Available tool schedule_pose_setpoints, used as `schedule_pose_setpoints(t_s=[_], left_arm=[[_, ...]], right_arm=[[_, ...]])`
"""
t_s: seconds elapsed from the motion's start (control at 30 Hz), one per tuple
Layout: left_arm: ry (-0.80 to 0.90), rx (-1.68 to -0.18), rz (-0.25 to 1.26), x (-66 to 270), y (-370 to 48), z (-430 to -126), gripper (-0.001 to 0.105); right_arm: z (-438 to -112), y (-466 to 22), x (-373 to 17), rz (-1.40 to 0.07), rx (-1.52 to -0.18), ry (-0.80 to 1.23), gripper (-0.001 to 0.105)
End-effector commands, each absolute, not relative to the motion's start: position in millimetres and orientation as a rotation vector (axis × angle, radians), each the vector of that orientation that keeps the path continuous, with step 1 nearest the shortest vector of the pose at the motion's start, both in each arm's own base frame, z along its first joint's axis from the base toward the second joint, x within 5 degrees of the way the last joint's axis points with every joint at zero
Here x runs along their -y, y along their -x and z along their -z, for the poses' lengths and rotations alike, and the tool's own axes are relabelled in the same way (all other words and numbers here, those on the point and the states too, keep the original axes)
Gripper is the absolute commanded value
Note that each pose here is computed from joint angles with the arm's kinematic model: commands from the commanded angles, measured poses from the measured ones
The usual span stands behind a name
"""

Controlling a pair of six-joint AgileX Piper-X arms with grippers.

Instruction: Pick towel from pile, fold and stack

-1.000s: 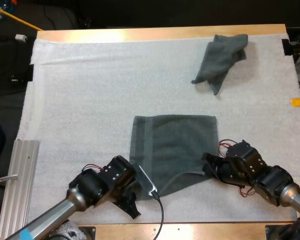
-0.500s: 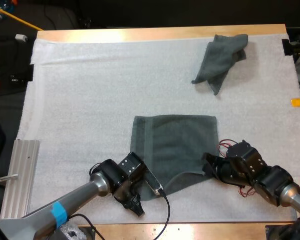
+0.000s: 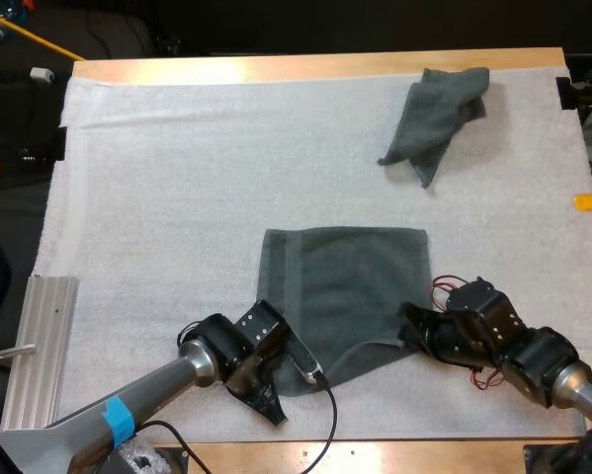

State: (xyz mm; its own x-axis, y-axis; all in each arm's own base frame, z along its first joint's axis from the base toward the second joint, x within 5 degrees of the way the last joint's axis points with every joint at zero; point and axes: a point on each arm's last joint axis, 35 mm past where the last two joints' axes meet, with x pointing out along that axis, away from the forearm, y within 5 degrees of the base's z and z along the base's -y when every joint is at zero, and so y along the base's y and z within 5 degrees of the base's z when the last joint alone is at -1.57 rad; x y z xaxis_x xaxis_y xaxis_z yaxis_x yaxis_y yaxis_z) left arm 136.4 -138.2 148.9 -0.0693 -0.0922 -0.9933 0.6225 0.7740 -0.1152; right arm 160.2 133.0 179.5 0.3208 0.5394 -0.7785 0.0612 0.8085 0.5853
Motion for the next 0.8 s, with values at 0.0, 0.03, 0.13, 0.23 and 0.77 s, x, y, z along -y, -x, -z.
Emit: schedule_pose_setpoints(t_s=[0.0, 0.03, 0.13, 0.23, 0.77], left_arm=[[-0.440, -1.538, 0.603, 140, -137, -156, 0.000], [-0.435, -1.534, 0.606, 141, -139, -162, 0.000], [-0.427, -1.512, 0.613, 144, -142, -179, 0.000], [-0.406, -1.480, 0.633, 146, -143, -206, 0.000], [0.135, -1.331, 0.658, 127, -212, -220, 0.000]], right_arm=[[-183, -160, -133, -0.371, -1.210, -0.564, 0.000], [-184, -160, -133, -0.398, -1.195, -0.536, 0.000], [-191, -156, -130, -0.421, -1.176, -0.522, 0.000], [-200, -148, -124, -0.415, -1.173, -0.518, 0.000], [-217, -157, -121, -0.268, -0.940, -0.632, 0.000]])
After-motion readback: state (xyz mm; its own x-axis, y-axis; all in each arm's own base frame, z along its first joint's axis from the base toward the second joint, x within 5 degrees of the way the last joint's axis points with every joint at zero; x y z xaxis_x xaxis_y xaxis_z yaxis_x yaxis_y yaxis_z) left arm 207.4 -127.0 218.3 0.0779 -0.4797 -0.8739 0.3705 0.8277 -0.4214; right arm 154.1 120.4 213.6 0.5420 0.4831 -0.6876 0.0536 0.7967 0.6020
